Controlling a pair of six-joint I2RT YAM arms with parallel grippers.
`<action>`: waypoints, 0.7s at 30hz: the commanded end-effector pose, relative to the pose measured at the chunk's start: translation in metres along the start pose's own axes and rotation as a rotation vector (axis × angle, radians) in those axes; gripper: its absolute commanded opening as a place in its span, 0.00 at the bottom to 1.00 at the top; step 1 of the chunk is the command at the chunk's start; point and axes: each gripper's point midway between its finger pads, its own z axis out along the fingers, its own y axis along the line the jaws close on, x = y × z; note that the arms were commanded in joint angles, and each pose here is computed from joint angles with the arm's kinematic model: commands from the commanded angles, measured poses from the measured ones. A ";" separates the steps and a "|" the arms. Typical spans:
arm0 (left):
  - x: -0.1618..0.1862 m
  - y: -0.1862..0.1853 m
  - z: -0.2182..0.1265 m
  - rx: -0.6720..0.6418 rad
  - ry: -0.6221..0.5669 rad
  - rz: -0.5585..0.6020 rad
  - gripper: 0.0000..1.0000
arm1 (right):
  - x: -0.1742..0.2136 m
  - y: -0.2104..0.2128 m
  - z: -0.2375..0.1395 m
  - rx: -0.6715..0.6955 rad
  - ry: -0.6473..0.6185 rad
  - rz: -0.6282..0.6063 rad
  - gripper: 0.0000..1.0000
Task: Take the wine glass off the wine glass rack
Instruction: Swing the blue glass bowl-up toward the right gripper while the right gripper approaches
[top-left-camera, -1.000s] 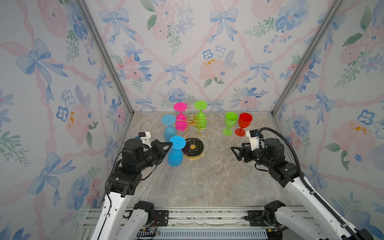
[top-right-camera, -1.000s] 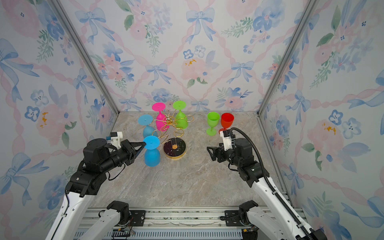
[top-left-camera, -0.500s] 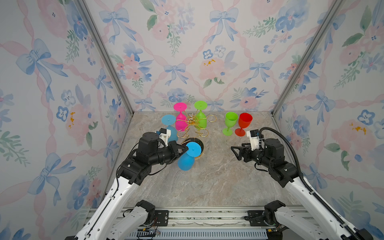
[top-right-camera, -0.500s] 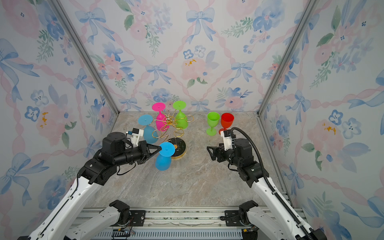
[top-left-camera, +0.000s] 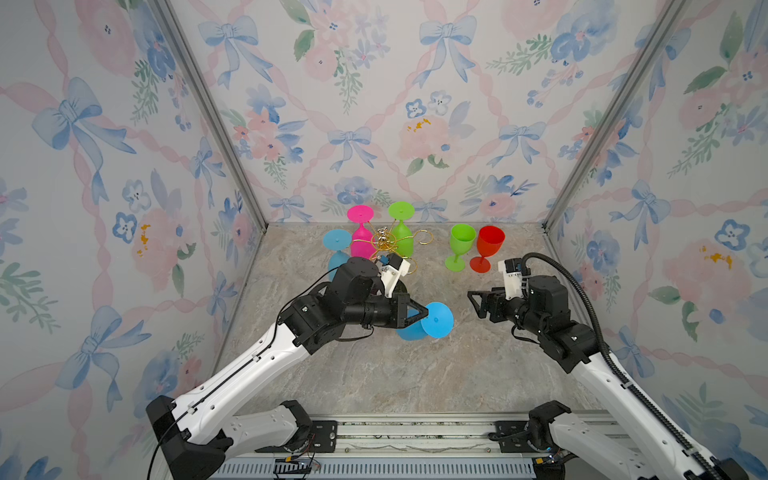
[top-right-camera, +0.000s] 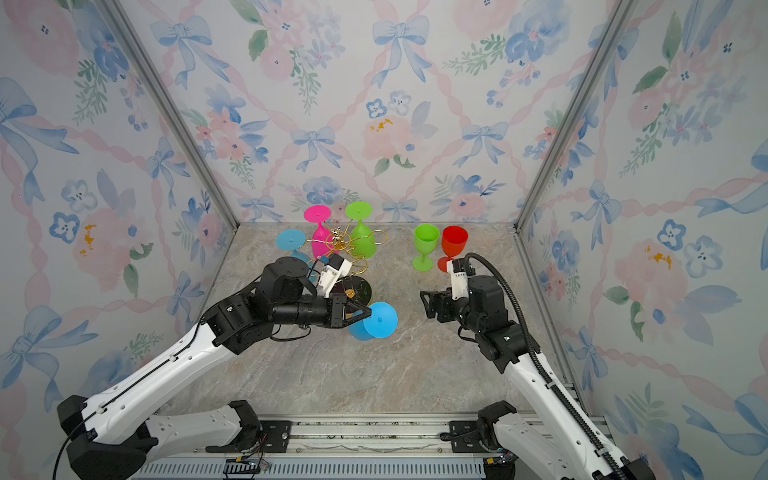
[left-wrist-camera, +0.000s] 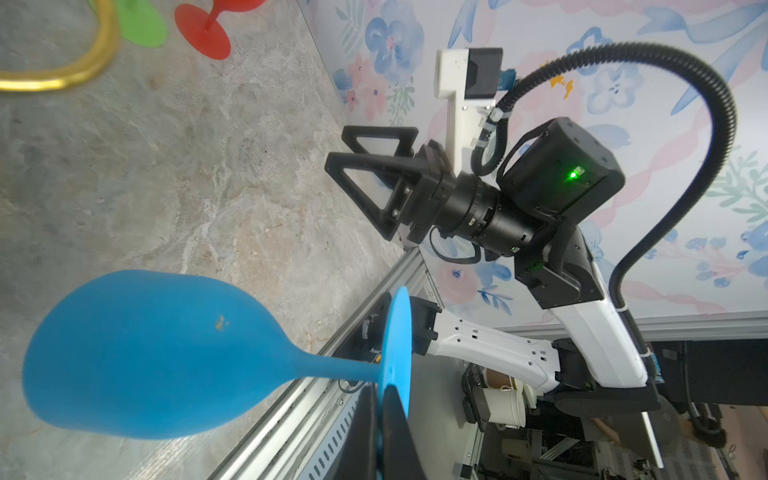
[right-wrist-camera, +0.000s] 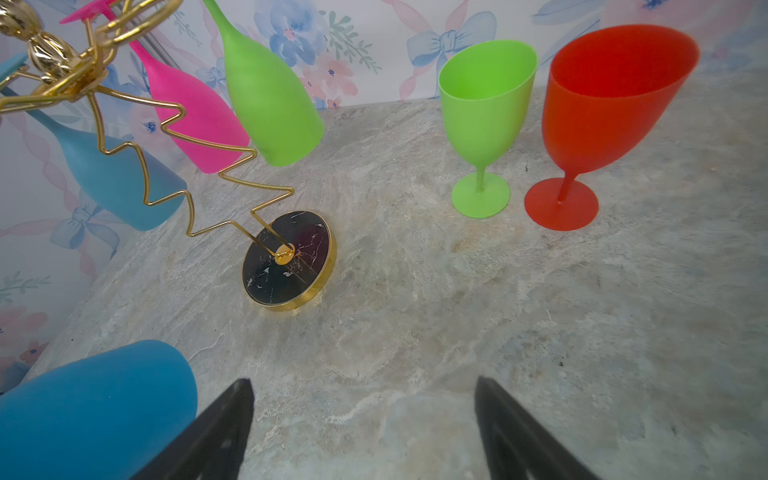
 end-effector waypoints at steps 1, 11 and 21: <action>-0.015 -0.009 0.012 -0.030 -0.054 0.166 0.00 | 0.000 -0.015 -0.010 0.087 0.027 0.027 0.86; 0.001 -0.015 0.060 -0.211 -0.048 0.608 0.00 | 0.005 -0.044 -0.030 0.211 0.063 0.117 0.86; 0.039 -0.040 0.086 -0.261 -0.044 0.958 0.00 | 0.008 -0.070 -0.053 0.335 0.111 0.224 0.86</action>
